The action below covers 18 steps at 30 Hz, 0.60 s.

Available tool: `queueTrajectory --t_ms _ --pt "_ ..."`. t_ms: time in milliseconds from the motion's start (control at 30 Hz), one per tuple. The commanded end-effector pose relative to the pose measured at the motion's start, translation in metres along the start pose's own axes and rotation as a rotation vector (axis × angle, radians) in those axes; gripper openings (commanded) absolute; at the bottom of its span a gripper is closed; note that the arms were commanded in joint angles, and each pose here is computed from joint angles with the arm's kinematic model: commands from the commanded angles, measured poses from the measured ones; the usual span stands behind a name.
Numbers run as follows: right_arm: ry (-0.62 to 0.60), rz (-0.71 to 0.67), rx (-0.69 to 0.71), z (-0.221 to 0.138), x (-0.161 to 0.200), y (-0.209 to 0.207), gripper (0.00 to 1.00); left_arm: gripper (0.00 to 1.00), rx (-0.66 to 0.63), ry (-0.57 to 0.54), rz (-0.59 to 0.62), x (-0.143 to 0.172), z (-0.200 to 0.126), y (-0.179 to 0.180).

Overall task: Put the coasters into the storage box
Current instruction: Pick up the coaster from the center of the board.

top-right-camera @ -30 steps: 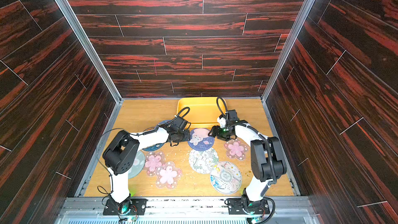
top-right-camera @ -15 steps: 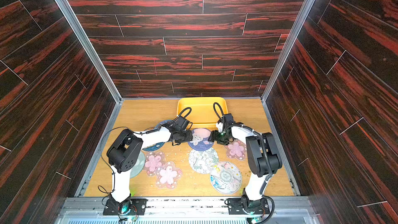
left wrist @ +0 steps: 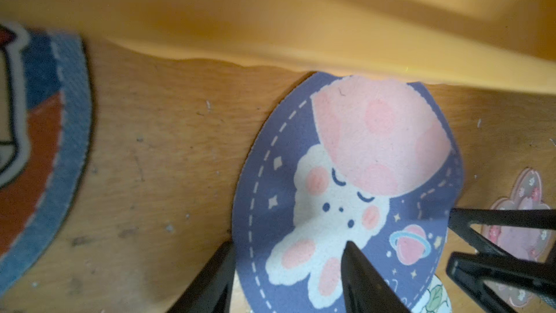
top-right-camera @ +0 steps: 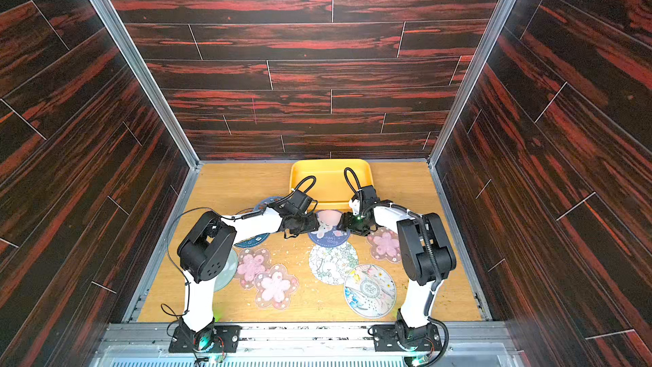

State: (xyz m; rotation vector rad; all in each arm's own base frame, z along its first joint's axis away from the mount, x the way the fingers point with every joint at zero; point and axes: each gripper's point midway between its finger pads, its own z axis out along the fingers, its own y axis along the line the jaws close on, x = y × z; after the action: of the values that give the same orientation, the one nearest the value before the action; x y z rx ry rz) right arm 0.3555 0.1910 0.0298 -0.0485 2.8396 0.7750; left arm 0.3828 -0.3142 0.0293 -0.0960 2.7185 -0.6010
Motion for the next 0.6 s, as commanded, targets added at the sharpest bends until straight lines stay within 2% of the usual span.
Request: queueTrajectory --t_ms 0,100,200,333,433,567 --pt "0.091 0.039 0.036 0.023 0.021 -0.012 0.64 0.59 -0.028 0.075 -0.013 0.021 0.010 0.008" --pt "0.095 0.042 0.034 0.024 0.023 -0.011 0.61 0.59 -0.027 0.078 -0.011 0.022 0.011 0.007" --pt "0.087 0.043 0.031 0.023 0.022 -0.010 0.50 0.59 -0.029 0.082 -0.011 0.024 0.011 0.008" --pt "0.070 0.041 0.022 0.020 0.019 -0.007 0.32 0.59 -0.027 0.085 -0.012 0.026 0.011 0.009" --pt "0.046 0.034 0.012 0.014 0.013 -0.001 0.15 0.61 -0.022 0.074 -0.012 0.025 0.008 0.009" --pt "0.024 0.027 -0.009 0.001 0.008 0.008 0.00 0.64 -0.011 0.055 -0.013 0.023 0.000 0.007"
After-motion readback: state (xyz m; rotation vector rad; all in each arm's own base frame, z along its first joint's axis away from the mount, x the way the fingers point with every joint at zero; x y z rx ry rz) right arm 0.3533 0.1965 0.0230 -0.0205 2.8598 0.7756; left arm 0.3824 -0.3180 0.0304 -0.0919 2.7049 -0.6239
